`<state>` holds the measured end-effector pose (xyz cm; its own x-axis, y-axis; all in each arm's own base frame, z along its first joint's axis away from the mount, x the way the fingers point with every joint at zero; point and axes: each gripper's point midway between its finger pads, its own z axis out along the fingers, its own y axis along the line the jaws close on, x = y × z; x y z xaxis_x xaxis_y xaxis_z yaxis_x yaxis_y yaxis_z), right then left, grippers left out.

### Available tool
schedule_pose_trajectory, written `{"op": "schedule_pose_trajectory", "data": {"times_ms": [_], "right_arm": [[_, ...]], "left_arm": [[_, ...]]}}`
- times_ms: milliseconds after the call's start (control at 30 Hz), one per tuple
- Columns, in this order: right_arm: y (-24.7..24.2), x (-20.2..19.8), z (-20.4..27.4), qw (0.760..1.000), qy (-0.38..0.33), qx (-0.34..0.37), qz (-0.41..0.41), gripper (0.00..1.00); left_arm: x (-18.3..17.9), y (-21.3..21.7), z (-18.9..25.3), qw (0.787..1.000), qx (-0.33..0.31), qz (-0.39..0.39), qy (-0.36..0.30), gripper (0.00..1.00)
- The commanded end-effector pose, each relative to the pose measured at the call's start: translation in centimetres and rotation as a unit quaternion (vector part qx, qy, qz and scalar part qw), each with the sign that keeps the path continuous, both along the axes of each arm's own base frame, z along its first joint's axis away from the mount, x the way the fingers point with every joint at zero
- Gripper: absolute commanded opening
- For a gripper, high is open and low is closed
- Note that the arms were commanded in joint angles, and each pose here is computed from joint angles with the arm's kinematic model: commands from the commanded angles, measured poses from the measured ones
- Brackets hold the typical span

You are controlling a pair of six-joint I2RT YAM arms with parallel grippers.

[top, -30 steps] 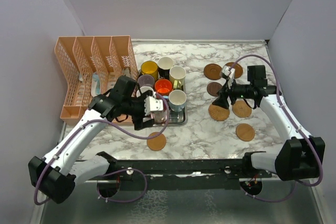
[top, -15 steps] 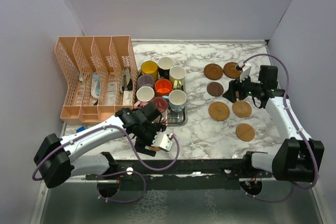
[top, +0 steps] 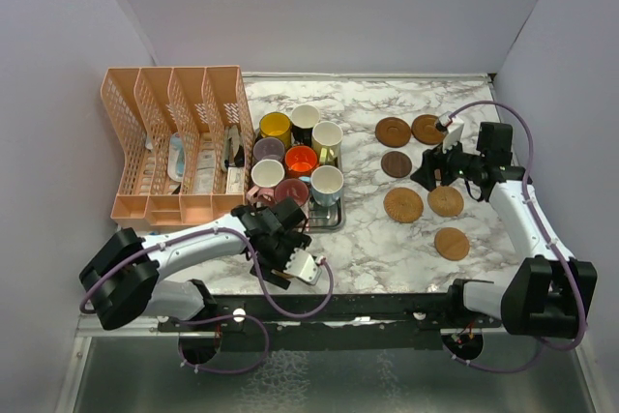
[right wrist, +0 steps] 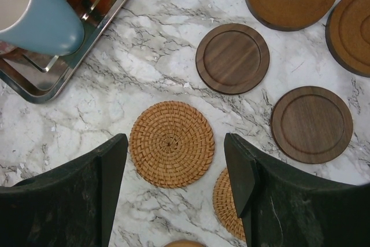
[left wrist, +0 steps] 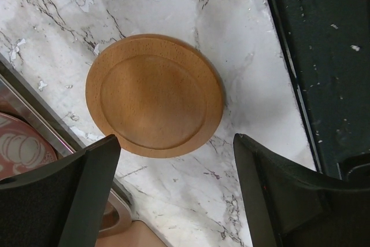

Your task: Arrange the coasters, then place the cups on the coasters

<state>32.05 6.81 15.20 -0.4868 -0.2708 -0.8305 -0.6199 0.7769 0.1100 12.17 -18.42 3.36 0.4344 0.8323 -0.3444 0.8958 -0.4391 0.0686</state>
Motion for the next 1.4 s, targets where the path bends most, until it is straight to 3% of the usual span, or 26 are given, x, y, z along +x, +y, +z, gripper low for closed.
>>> {"op": "schedule_pose_trajectory", "data": {"times_ms": [0,433,667,1100,1367], "right_arm": [[0.1,-0.1,1.2,1.0,-0.02,0.007,0.001,0.69],[-0.1,-0.2,1.2,1.0,-0.022,0.002,0.0,0.69],[-0.7,0.0,1.5,1.0,-0.025,-0.001,-0.015,0.69],[-2.2,0.4,1.8,0.998,-0.03,-0.013,-0.05,0.68],[-6.8,1.6,0.6,0.987,-0.003,-0.042,-0.153,0.67]], "left_arm": [[1.1,0.0,-1.1,0.999,0.009,-0.019,-0.031,0.82],[0.7,-0.8,-2.1,0.998,0.007,-0.054,-0.016,0.65],[0.3,-3.3,-2.1,0.997,-0.01,-0.076,-0.003,0.63],[-1.3,-12.1,-3.2,0.987,-0.036,-0.147,0.047,0.55],[-0.8,-19.5,-3.9,0.98,-0.055,-0.187,0.047,0.53]]}}
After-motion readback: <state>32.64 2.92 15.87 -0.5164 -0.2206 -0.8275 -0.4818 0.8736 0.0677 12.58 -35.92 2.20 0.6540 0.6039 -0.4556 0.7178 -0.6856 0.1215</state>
